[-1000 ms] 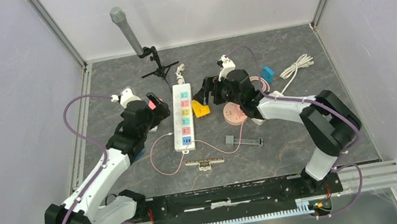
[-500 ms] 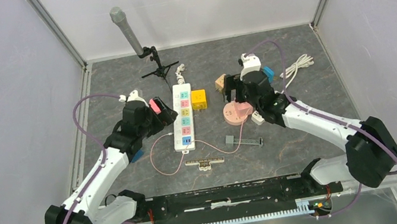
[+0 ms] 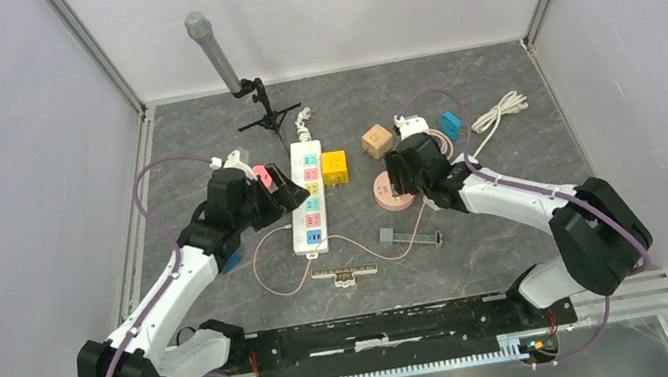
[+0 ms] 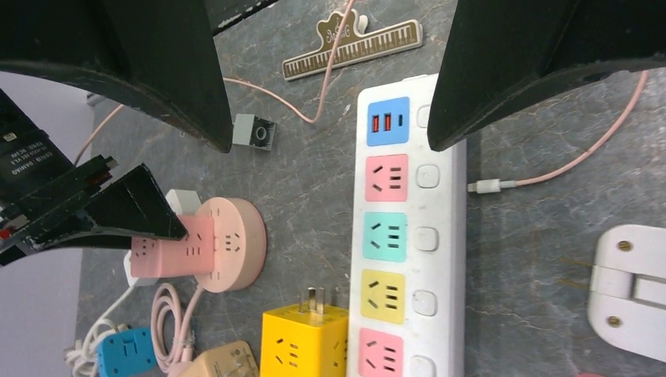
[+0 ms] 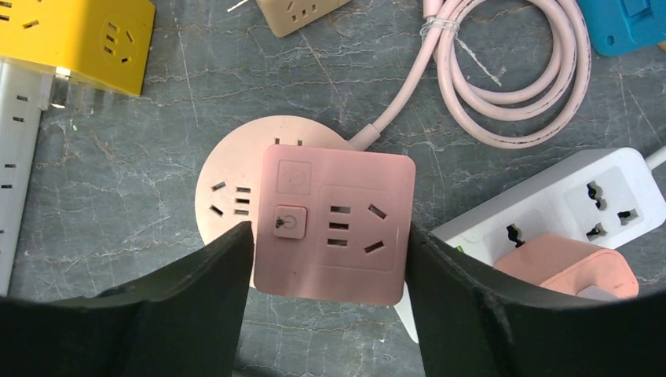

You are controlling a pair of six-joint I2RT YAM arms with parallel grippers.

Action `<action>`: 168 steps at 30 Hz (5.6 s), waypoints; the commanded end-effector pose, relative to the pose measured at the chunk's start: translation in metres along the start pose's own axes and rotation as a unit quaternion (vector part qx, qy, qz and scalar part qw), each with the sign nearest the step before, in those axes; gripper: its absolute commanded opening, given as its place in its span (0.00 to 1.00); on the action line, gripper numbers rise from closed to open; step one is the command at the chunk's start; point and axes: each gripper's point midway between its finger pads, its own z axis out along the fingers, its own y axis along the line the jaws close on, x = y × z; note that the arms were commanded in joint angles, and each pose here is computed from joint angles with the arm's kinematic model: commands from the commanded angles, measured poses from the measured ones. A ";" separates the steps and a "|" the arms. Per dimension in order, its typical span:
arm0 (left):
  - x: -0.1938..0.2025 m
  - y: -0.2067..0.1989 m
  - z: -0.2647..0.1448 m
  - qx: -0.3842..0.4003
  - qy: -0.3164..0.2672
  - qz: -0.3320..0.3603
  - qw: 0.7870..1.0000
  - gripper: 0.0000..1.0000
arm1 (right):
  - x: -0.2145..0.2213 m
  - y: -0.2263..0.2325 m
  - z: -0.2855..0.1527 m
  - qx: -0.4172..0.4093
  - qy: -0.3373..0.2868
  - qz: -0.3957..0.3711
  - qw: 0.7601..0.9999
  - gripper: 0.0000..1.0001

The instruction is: Pull the plug off the socket

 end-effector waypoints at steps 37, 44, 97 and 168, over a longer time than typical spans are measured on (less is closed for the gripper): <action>0.094 -0.049 0.131 0.008 0.062 0.014 0.998 0.63 | -0.006 0.086 -0.032 -0.106 -0.058 -0.015 0.993 0.86; 0.108 -0.032 0.139 -0.016 0.076 0.007 0.997 0.54 | 0.000 0.079 -0.019 -0.062 -0.035 -0.010 0.997 0.77; 0.160 0.058 0.134 -0.122 0.123 0.052 0.984 0.31 | -0.029 0.158 -0.067 -0.247 -0.059 0.025 0.967 0.00; 0.163 0.071 0.132 -0.139 0.127 0.077 0.979 0.37 | -0.020 0.123 -0.052 -0.211 -0.062 0.045 0.974 0.00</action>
